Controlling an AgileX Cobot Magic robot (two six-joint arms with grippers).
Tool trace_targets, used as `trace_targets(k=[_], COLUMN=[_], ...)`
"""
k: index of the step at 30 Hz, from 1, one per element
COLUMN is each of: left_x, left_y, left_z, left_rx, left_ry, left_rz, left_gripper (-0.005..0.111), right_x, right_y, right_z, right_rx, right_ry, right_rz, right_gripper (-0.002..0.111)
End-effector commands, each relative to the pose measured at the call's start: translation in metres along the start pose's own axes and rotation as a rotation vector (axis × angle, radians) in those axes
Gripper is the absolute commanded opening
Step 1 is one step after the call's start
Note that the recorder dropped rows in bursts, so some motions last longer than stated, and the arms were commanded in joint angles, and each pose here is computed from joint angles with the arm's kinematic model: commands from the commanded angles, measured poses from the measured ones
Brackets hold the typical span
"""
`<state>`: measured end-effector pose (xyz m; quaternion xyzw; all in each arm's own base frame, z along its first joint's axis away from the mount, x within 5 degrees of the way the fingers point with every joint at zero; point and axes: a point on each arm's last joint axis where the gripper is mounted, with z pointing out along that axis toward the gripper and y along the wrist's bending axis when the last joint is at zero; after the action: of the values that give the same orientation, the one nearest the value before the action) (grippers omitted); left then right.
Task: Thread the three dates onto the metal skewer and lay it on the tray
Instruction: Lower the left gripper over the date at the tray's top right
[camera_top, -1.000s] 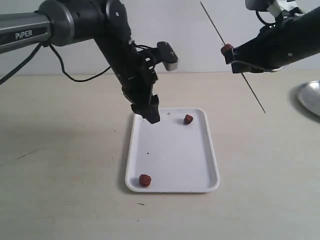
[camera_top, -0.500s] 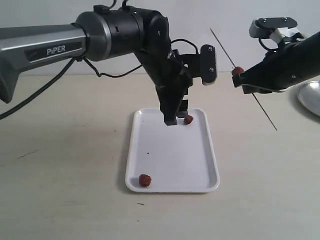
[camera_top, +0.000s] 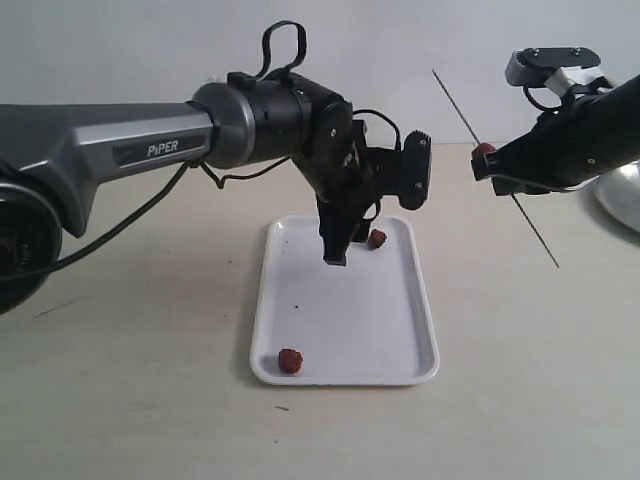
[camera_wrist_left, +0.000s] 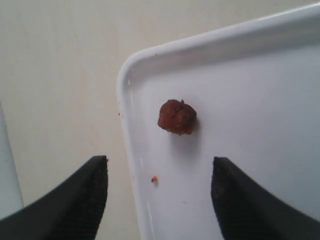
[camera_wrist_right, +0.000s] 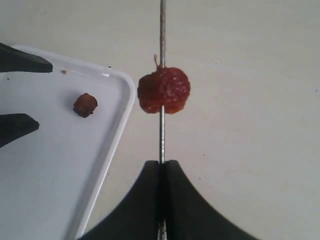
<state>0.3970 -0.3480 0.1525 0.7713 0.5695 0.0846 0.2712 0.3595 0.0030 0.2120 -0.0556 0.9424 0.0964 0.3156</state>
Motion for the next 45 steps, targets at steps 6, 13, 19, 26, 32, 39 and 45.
trace_targets(k=[6,13,19,26,32,39,45], left_x=[-0.026,-0.03,-0.025,-0.023,-0.022,-0.021,-0.018], left_y=[-0.001,0.0,-0.001,-0.006,-0.007,-0.007,-0.007], left_z=[0.013,0.019,0.02,0.036,0.041,0.041,0.041], left_rx=[-0.058,-0.03,-0.001,-0.017,-0.022,-0.02,-0.019], left_ry=[-0.012,0.023,0.047,0.034,0.032,0.039,0.076], left_rz=[0.066,0.059,0.075,0.112,0.122,0.126,0.162], left_gripper=[0.06,0.06,0.059,0.059,0.057,0.054,0.054], right_x=[-0.001,-0.001,-0.001,-0.001,-0.001,-0.001,-0.001], right_y=[-0.003,-0.003,-0.003,-0.003,-0.013,-0.013,-0.013], right_z=[-0.001,-0.001,-0.001,-0.001,-0.003,-0.003,-0.003], right_rx=[0.015,0.015,0.015,0.019,0.035,0.033,0.033], right_ry=[-0.016,-0.016,-0.016,-0.022,-0.028,-0.026,-0.025], right_rz=[-0.002,-0.005,-0.005,0.019,0.051,0.051,0.047], right_gripper=[0.0,0.0,0.0,0.0,0.0,0.0,0.0])
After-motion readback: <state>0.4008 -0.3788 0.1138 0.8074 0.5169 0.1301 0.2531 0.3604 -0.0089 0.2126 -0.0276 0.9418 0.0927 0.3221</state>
